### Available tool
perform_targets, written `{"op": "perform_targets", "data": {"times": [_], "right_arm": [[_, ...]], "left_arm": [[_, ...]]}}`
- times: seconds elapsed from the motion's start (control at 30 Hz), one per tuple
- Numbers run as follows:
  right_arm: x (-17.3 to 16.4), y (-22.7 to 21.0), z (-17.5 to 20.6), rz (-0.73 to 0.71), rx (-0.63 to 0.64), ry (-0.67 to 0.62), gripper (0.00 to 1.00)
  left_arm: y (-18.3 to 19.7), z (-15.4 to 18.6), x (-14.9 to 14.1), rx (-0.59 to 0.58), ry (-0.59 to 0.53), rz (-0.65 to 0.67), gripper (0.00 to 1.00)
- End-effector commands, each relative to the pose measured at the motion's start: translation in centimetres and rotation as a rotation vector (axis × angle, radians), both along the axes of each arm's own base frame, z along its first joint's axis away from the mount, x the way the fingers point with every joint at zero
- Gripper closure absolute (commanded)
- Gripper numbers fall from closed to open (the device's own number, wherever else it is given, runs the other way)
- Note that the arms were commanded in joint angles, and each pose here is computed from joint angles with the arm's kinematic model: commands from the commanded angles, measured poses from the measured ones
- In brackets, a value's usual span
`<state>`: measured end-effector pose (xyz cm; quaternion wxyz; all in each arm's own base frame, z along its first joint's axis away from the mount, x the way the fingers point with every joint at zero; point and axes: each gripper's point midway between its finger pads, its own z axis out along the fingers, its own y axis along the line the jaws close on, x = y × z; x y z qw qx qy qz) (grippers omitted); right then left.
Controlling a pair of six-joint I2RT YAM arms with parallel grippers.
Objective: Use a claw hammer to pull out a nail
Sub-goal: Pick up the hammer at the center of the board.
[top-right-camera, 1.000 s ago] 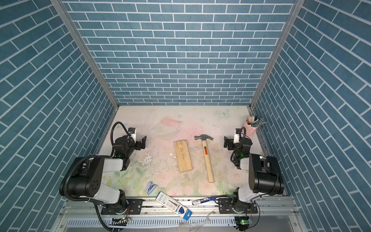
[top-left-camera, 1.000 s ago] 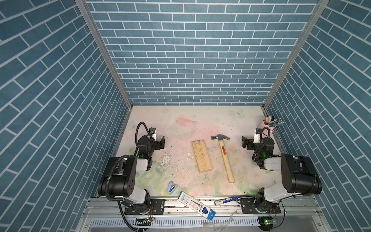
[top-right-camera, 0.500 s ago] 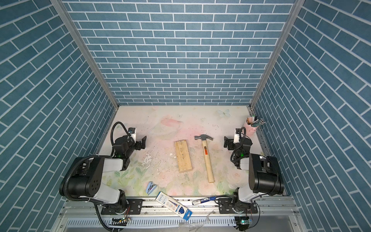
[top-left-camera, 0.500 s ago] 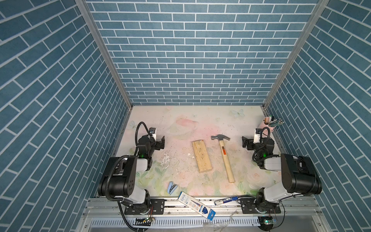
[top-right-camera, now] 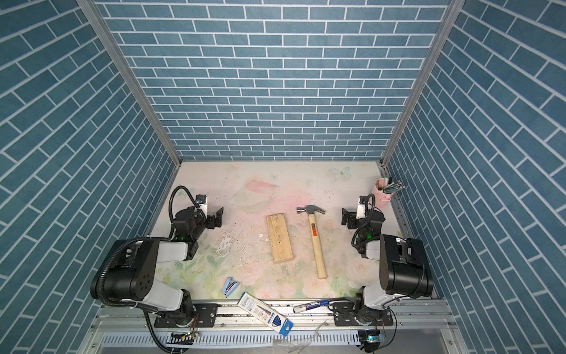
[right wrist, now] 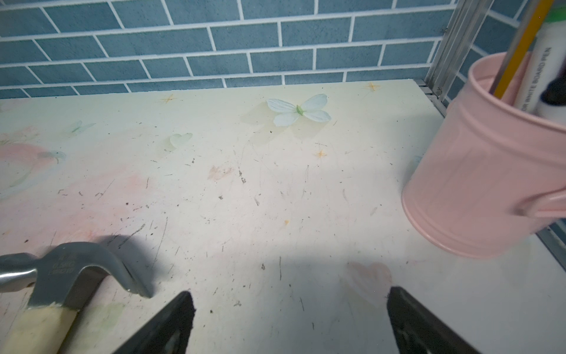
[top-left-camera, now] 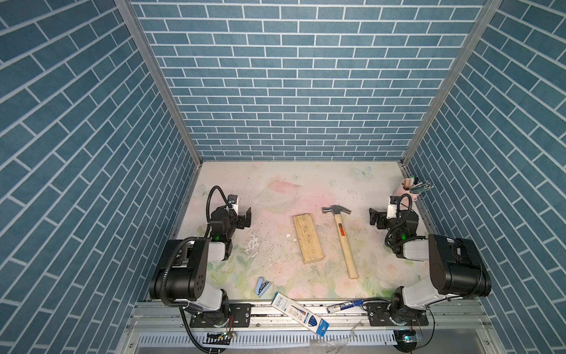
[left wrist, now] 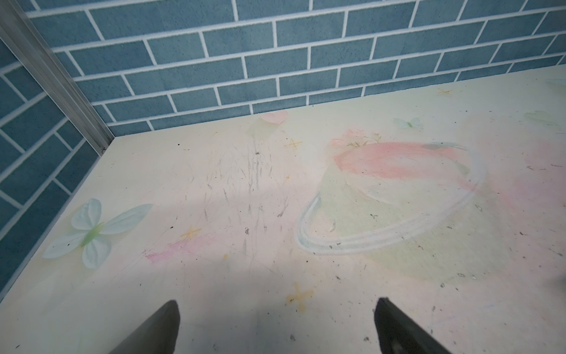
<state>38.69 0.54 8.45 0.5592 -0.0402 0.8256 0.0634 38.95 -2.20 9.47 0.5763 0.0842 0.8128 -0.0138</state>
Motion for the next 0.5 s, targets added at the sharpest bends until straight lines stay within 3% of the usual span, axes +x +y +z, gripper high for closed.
{"op": "perform_targets", "data": {"times": [0.0, 0.47], "right_arm": [[0.5, -0.2, 0.5, -0.003, -0.013, -0.014, 0.01], [0.7, -1.2, 0.3, -0.065, -0.011, 0.002, 0.01]], "left_arm": [[0.3, 0.1, 0.1, 0.000, -0.002, 0.012, 0.01], [0.9, -0.1, 0.4, -0.008, 0.016, 0.042, 0.01]]}}
